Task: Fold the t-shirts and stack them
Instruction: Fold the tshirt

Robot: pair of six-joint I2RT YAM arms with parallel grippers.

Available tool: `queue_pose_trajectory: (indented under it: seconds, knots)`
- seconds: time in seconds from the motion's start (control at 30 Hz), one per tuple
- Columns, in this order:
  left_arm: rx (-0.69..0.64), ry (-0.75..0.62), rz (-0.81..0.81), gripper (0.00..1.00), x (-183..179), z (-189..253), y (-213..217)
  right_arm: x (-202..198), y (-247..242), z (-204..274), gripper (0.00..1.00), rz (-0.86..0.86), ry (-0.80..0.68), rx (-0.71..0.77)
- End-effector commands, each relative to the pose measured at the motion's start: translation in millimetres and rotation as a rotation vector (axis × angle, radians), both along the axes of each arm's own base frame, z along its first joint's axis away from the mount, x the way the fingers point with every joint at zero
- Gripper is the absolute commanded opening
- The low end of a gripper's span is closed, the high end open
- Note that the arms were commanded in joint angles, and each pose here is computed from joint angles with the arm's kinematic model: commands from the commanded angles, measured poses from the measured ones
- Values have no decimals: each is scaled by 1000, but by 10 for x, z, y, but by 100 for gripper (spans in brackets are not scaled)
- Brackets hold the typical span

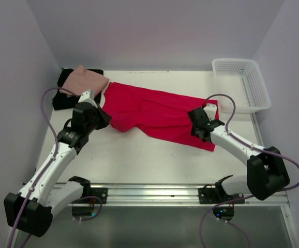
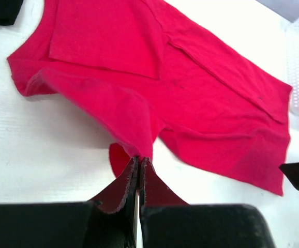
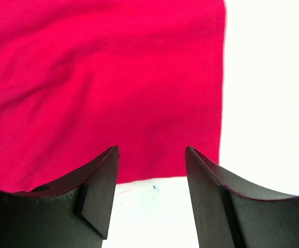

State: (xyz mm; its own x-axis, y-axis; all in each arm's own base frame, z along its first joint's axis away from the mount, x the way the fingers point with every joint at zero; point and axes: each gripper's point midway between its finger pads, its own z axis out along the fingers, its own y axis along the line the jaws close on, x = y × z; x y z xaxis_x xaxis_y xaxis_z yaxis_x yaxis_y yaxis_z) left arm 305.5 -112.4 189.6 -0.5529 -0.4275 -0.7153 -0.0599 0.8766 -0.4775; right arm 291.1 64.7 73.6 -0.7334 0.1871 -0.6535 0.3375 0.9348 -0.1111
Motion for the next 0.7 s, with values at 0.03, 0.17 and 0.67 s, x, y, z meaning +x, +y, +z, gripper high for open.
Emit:
queue_pose_trajectory:
  seconds: [0.03, 0.17, 0.67]
  knots:
    - [-61, 41, -47, 0, -361, 56, -50, -143, -171, 142, 59, -120, -79, 12]
    - [-71, 46, -50, 0, -542, 80, -13, -252, -155, 33, 58, -137, -67, 58]
    - [-103, -11, -2, 0, -994, 517, 181, -493, -304, -210, 56, -253, -55, 112]
